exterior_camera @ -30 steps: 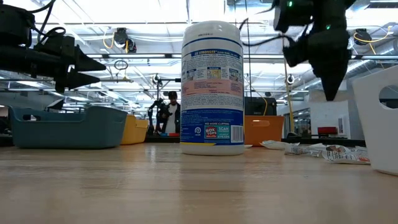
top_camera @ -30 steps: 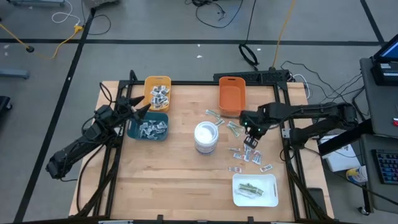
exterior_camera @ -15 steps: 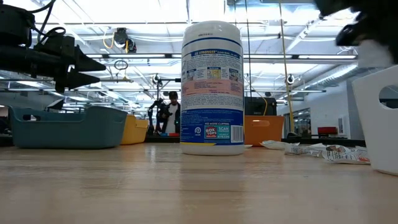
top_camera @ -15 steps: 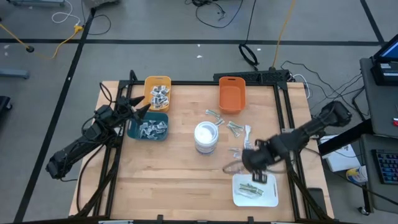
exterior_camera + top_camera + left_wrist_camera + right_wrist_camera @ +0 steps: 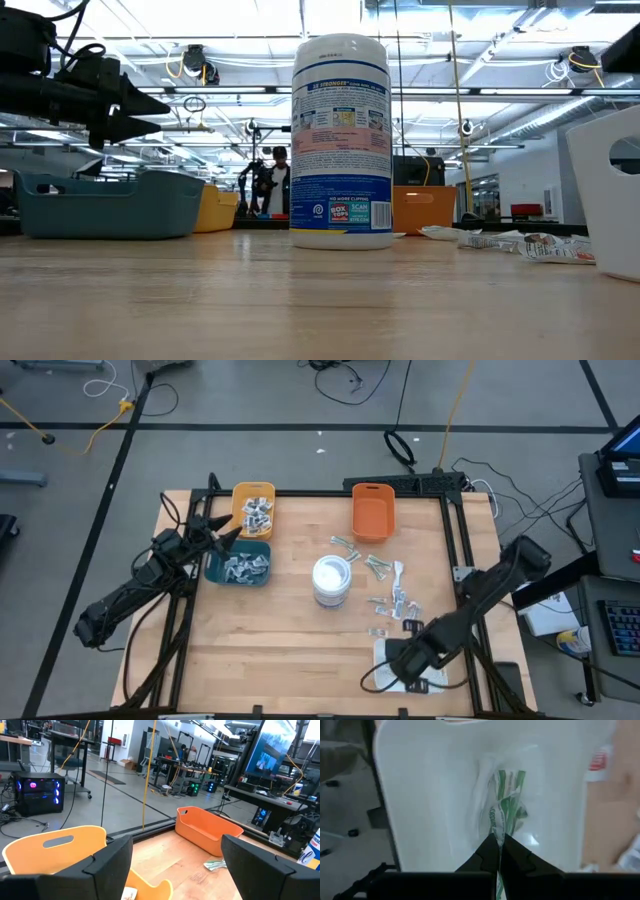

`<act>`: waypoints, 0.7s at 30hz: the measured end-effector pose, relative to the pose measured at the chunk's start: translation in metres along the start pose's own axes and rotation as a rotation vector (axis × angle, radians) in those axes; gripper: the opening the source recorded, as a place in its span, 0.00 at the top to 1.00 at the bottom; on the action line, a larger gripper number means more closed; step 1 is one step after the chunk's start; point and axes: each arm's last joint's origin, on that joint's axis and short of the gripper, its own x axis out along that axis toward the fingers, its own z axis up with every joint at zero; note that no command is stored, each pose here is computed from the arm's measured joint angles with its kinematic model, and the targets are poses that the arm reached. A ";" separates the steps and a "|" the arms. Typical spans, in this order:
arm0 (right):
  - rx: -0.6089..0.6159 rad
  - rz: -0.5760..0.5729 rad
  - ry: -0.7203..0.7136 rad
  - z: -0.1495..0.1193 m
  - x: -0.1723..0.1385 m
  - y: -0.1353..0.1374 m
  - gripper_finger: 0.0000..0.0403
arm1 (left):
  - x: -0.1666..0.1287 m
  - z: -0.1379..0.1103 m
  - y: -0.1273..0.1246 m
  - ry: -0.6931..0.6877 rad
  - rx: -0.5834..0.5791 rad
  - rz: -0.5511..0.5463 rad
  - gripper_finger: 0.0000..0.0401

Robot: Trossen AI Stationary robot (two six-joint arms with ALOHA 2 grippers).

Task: Pick & Place First Aid Supplies
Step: Put the green bandage into the white bin

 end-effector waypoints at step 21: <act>0.001 -0.005 0.004 0.004 0.016 0.005 0.63 | 0.000 0.000 0.000 0.000 0.000 0.000 0.24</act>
